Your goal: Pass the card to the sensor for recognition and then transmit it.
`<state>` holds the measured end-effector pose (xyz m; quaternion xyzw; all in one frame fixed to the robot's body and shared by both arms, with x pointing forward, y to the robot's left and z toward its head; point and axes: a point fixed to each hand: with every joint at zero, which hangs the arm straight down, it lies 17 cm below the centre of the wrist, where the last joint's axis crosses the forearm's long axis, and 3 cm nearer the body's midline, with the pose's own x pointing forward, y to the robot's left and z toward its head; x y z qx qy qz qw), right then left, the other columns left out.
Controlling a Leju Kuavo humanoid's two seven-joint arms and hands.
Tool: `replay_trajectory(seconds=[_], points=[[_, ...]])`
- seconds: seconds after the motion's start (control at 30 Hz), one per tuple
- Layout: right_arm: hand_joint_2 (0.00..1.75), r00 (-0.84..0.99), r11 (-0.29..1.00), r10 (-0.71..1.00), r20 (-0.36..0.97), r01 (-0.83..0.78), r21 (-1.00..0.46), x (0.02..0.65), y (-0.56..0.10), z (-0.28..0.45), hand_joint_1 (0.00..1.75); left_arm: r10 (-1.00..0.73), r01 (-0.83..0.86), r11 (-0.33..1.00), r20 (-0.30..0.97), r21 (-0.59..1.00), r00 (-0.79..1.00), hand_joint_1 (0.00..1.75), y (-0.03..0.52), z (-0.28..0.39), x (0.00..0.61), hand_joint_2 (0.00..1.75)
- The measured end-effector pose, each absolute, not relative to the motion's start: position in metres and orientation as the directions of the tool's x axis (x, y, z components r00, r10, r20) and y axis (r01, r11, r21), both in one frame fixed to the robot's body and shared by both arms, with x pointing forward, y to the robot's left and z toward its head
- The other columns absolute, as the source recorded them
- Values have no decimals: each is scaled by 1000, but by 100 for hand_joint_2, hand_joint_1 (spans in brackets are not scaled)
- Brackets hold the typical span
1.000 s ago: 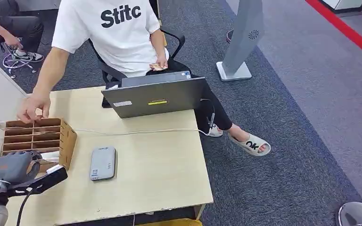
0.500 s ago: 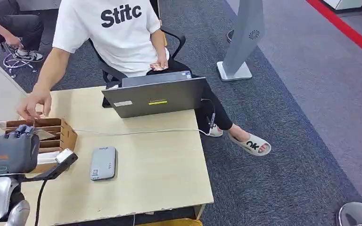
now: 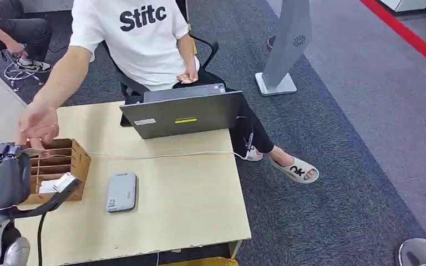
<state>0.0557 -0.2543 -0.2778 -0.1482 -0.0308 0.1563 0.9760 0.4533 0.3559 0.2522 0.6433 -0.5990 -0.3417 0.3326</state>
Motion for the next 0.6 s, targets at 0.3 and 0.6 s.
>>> replay_trajectory(seconds=[0.3, 0.6], points=[[175, 941, 898, 338, 12, -319, -303, 56, -255, -278, 0, -965, -539, -194, -60, 820, 256, 175, 472, 284, 469, 175], [175, 943, 900, 332, 10, -313, -304, 57, -256, -278, 0, -956, -538, -205, -51, 818, 288, 0, 484, 275, 467, 175]])
